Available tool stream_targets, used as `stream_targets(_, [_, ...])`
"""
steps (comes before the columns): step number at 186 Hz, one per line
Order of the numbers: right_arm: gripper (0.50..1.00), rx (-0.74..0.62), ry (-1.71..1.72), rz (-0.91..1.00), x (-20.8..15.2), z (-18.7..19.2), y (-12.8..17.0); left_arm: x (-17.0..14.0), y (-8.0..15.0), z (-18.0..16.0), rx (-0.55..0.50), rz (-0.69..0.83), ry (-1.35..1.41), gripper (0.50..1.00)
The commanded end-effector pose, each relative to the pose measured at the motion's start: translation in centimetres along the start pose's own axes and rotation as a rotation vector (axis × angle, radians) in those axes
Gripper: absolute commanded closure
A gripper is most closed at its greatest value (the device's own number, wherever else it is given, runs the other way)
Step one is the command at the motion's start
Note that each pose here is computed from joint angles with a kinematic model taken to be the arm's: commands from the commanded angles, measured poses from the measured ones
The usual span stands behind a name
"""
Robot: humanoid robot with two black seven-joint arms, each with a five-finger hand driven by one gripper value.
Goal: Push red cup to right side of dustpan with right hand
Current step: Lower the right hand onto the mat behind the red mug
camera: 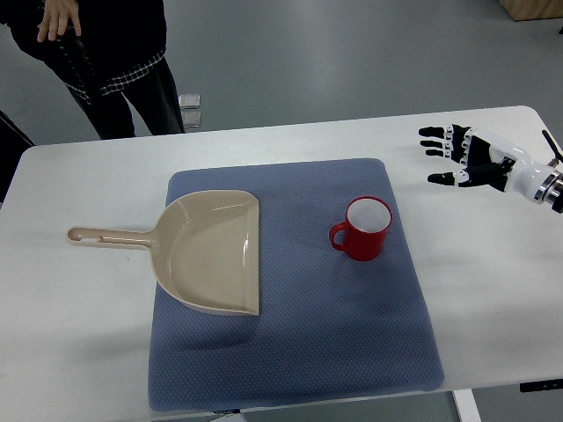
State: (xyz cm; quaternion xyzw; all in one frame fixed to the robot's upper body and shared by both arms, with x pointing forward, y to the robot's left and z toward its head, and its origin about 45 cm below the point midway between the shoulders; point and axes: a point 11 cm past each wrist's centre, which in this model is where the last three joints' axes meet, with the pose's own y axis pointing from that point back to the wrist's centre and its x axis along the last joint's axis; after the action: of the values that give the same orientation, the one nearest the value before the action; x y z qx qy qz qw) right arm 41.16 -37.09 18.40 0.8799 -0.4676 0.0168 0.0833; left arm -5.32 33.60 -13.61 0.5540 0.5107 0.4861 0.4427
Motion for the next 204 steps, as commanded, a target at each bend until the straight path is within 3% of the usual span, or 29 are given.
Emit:
stream_targets(1, [0.572,-0.006,0.000,-0.009,-0.3,0.3,-0.1,0.0,0.0,0.0,0.000,0.000,0.000,0.500])
stream_targets(73, [0.572,-0.076,0.026,-0.124,-3.5,2.3,-0.3,0.0,0.0,0.0,0.000,0.000,0.000,0.500])
stream_targets(204, [0.572,-0.078,0.001,-0.163,-5.3,3.2,-0.6,0.0,0.0,0.0,0.000,0.001,0.000,0.500])
